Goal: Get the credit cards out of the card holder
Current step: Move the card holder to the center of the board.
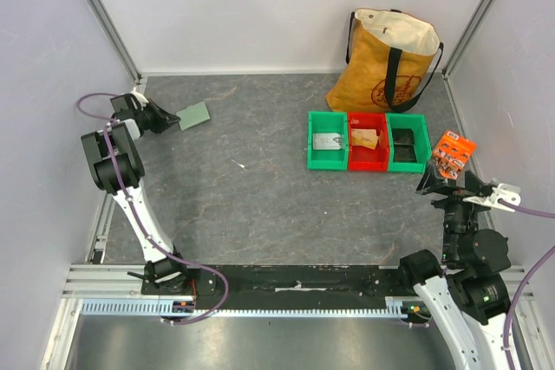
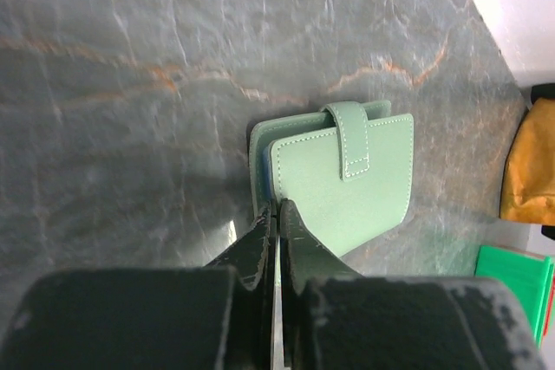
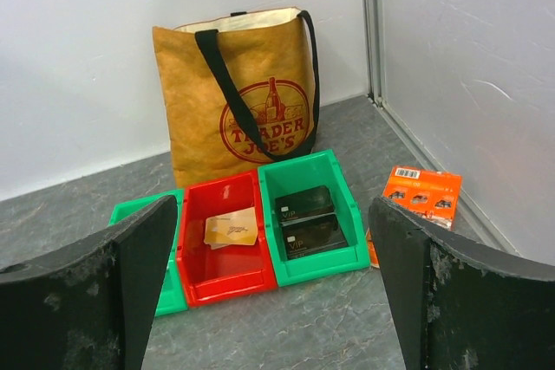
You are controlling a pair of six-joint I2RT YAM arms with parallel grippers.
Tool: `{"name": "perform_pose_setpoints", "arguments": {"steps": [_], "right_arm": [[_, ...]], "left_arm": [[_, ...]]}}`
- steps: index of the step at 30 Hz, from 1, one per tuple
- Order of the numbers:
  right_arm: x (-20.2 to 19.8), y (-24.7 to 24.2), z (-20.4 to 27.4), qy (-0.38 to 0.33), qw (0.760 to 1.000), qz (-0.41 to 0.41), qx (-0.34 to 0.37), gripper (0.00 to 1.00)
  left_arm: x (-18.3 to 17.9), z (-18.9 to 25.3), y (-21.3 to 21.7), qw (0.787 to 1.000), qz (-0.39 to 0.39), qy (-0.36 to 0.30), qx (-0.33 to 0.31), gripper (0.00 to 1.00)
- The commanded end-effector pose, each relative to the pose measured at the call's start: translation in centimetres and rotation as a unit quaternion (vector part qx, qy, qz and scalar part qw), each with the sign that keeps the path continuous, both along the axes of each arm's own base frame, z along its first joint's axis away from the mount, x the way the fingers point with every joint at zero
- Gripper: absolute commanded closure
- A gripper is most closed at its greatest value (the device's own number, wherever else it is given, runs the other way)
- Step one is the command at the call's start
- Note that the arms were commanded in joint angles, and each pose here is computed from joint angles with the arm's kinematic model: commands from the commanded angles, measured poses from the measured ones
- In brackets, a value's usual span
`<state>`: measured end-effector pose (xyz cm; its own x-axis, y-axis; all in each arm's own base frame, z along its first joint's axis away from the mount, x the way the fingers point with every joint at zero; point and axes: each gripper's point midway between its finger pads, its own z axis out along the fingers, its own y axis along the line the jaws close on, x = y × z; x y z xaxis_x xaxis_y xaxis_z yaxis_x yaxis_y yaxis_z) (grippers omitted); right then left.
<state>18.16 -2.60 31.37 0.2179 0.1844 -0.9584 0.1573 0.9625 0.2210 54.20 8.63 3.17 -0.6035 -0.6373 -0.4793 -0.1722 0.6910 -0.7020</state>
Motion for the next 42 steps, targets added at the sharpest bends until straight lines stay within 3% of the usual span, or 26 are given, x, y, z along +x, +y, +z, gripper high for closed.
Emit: {"name": "perform_pose_setpoints", "arguments": {"steps": [1, 10, 15, 18, 24, 29, 33, 38, 42], "right_arm": [[-0.4, -0.2, 0.8, -0.02, 1.0, -0.001, 0.001, 0.02], [-0.8, 0.7, 2.0, -0.038, 0.999, 0.03, 0.005, 0.02], [-0.9, 3.3, 3.6, -0.044, 0.994, 0.102, 0.001, 0.02], [-0.1, 6.1, 3.4, -0.007, 0.985, 0.17, 0.0, 0.02], [0.7, 11.7, 1.6, 0.07, 0.95, 0.305, -0.014, 0.02], [1.6, 15.0, -1.5, 0.154, 0.912, 0.379, -0.011, 0.02], [2.0, 17.5, -4.9, 0.239, 0.87, 0.431, 0.016, 0.02], [1.8, 20.3, -9.8, 0.293, 0.815, 0.498, 0.032, 0.02], [1.8, 21.9, -12.8, 0.324, 0.791, 0.513, 0.081, 0.02]], "left_arm": [[-2.3, 1.0, -3.5, 0.999, -0.029, 0.009, -0.015, 0.98], [-8.4, 0.6, -13.3, 0.995, -0.092, 0.042, -0.002, 0.98], [-13.1, -0.2, -21.0, 0.983, -0.168, 0.067, 0.01, 0.98], [-15.6, 0.3, -24.3, 0.974, -0.214, 0.071, 0.031, 0.98], [-22.3, 1.2, -28.9, 0.944, -0.312, 0.099, 0.048, 0.98], [-28.2, -0.5, -31.2, 0.89, -0.413, 0.149, 0.123, 0.98], [-29.4, -1.1, -31.7, 0.87, -0.438, 0.151, 0.168, 0.97], [-28.9, 0.5, -33.4, 0.858, -0.462, 0.106, 0.197, 0.63], [-27.3, 4.0, -34.0, 0.878, -0.434, 0.051, 0.194, 0.27]]}}
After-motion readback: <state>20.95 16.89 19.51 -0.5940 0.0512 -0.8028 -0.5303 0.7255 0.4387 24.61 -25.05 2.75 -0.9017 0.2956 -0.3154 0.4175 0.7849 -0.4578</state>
